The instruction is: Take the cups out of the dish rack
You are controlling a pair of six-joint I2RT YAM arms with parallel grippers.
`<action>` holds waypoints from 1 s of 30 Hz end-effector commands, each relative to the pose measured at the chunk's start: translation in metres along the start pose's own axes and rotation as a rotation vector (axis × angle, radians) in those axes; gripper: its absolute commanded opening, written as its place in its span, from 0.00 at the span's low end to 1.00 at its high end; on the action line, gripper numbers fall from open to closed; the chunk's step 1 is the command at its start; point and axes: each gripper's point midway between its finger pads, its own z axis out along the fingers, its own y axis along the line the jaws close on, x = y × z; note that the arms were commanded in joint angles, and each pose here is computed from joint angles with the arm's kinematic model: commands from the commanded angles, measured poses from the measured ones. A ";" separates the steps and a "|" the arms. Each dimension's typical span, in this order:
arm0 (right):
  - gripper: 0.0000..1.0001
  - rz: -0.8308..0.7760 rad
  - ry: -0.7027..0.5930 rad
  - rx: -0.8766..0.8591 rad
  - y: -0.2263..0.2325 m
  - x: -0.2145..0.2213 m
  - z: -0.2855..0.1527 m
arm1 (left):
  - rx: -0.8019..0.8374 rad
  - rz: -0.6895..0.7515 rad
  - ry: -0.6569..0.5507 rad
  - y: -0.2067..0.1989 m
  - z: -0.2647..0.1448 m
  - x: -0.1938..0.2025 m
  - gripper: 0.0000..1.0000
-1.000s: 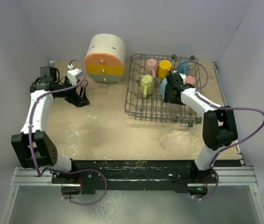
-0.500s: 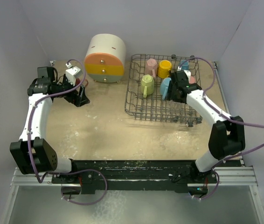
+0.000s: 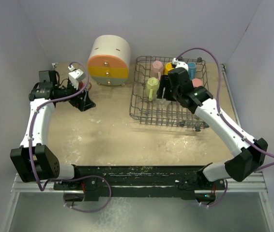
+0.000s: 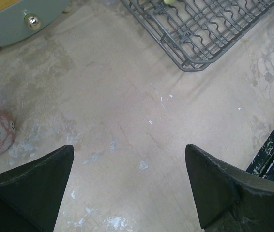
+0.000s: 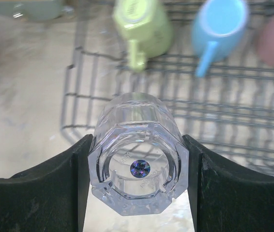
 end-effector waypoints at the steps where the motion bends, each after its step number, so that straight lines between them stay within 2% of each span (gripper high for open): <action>1: 0.12 0.105 -0.029 -0.252 0.062 -0.019 -0.037 | 0.052 0.098 -0.112 -0.021 -0.012 -0.028 0.99; 9: 0.08 0.286 0.029 -0.744 0.138 -0.011 -0.090 | 0.182 0.179 -0.187 -0.055 -0.019 -0.031 0.99; 17: 0.08 0.559 0.135 -1.186 0.187 -0.007 -0.137 | 0.380 0.261 -0.344 -0.106 -0.038 -0.051 0.99; 26: 0.09 0.742 0.239 -1.466 0.224 0.003 -0.171 | 0.487 0.291 -0.381 -0.142 -0.051 -0.066 0.95; 30: 0.09 0.757 0.279 -1.507 0.242 0.013 -0.176 | 0.512 0.293 -0.403 -0.153 -0.060 -0.074 0.92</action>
